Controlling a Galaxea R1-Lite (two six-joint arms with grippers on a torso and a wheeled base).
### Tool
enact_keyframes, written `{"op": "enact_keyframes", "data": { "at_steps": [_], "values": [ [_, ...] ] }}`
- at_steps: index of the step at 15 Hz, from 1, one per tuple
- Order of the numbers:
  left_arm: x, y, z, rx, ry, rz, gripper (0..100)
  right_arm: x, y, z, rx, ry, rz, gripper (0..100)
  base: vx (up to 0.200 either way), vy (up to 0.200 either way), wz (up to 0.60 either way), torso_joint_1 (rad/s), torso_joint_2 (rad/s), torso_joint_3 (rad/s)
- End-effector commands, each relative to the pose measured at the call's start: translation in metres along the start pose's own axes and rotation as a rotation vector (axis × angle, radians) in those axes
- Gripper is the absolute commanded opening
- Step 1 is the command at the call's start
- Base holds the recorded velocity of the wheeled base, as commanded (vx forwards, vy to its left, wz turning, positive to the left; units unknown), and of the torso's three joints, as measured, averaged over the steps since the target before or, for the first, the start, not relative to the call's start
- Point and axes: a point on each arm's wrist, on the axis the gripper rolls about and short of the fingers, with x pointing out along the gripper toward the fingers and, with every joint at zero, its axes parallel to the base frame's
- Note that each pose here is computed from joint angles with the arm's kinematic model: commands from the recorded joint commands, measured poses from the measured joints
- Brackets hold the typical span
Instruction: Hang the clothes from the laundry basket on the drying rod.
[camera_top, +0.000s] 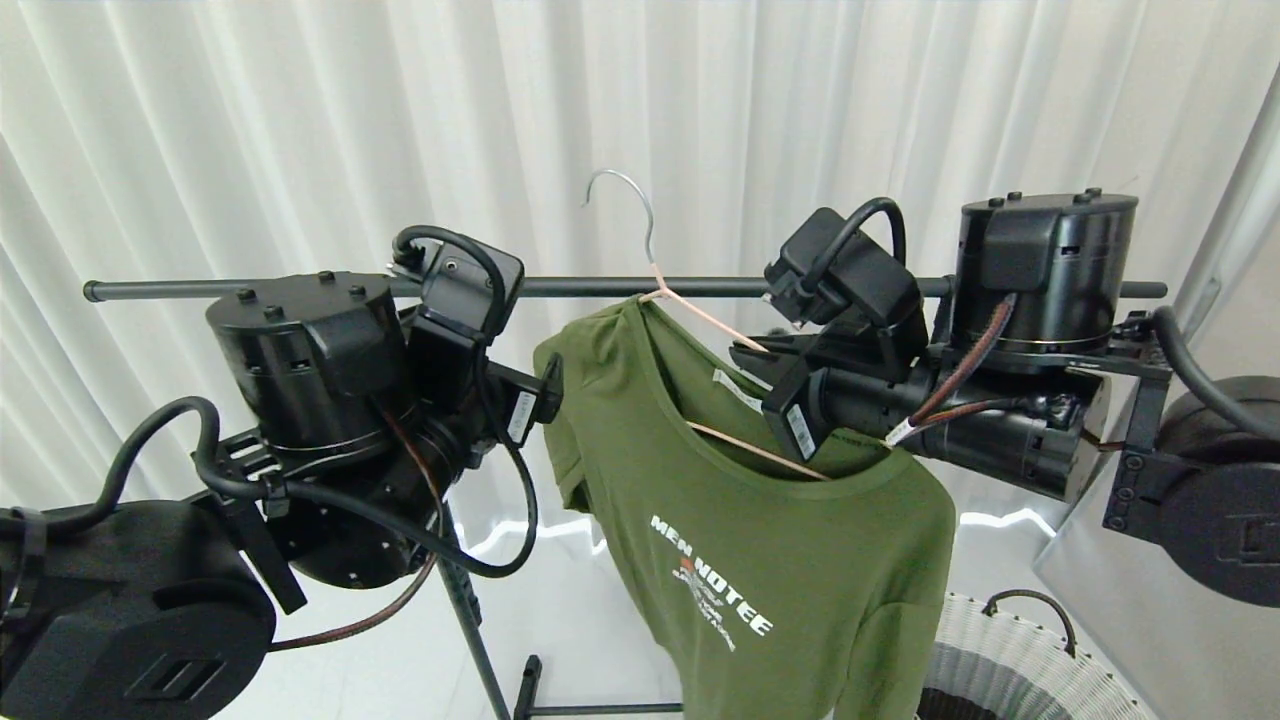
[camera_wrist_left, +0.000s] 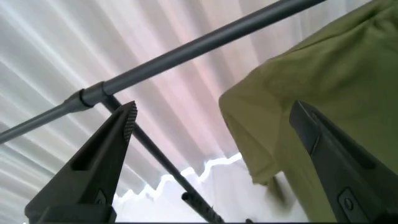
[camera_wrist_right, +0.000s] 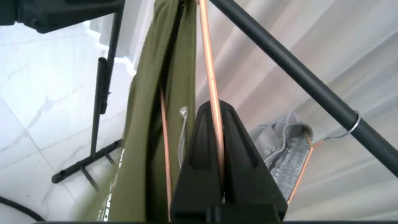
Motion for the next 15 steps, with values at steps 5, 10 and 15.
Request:
{"op": "enact_keyframes", "data": {
  "at_steps": [5,10,15],
  "values": [
    [-0.002,0.023,-0.044,0.048,0.055,-0.105,100,-0.026,-0.005,0.001,0.002,-0.037,0.041,0,0.0,0.0,0.0,0.0,0.0,0.0],
    [0.003,0.052,-0.079,0.03,0.083,-0.209,100,-0.048,-0.007,-0.003,-0.012,-0.132,0.107,0,0.0,0.0,0.0,0.0,0.0,0.0],
    [0.008,0.062,-0.097,-0.016,0.049,-0.387,100,-0.071,-0.006,-0.005,-0.017,-0.179,0.186,0,0.0,0.0,0.0,0.0,0.0,0.0]
  ]
}}
